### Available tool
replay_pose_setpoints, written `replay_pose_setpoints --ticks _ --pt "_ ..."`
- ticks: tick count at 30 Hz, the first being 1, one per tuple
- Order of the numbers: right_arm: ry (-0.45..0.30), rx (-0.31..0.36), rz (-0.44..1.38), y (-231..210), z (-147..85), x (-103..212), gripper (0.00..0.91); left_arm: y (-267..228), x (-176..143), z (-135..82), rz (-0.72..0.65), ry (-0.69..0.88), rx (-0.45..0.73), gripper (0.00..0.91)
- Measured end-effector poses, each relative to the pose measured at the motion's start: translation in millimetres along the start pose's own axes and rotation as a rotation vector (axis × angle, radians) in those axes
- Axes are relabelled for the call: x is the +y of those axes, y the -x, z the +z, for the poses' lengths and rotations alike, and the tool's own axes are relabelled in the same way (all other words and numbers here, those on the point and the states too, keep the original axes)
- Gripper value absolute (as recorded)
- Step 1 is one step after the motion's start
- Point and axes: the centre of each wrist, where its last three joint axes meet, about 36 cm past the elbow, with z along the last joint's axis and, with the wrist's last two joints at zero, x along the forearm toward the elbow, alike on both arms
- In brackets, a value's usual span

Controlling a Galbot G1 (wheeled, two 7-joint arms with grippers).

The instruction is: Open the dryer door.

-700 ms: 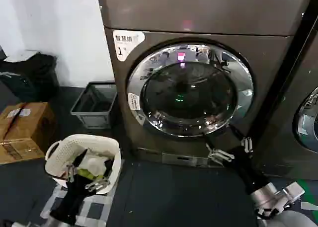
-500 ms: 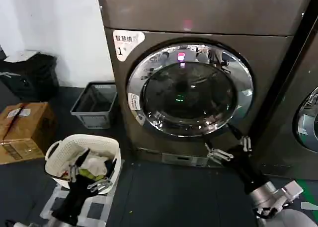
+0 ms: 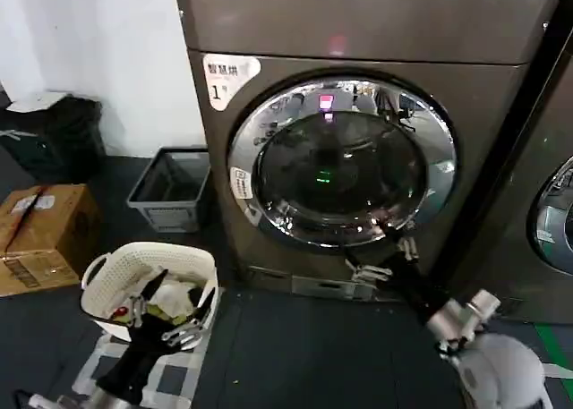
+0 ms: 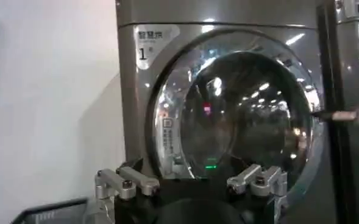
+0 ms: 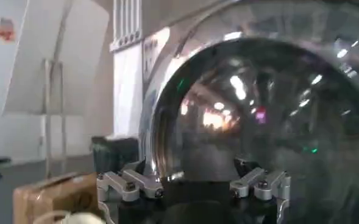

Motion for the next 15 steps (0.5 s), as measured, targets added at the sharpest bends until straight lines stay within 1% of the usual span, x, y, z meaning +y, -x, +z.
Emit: replay_pose_setpoints --ticks 8,15 --pt "-0.009 0.008 -0.081 49.2 6.8 -5.6 0.907 -4.0 -4.3 -4.5 0.026 -0.010 0.007 0.907" --pt "-0.028 0.027 -0.130 82.4 14.0 -5.0 0.907 -4.2 -4.2 -4.9 0.030 -0.014 0.008 0.907"
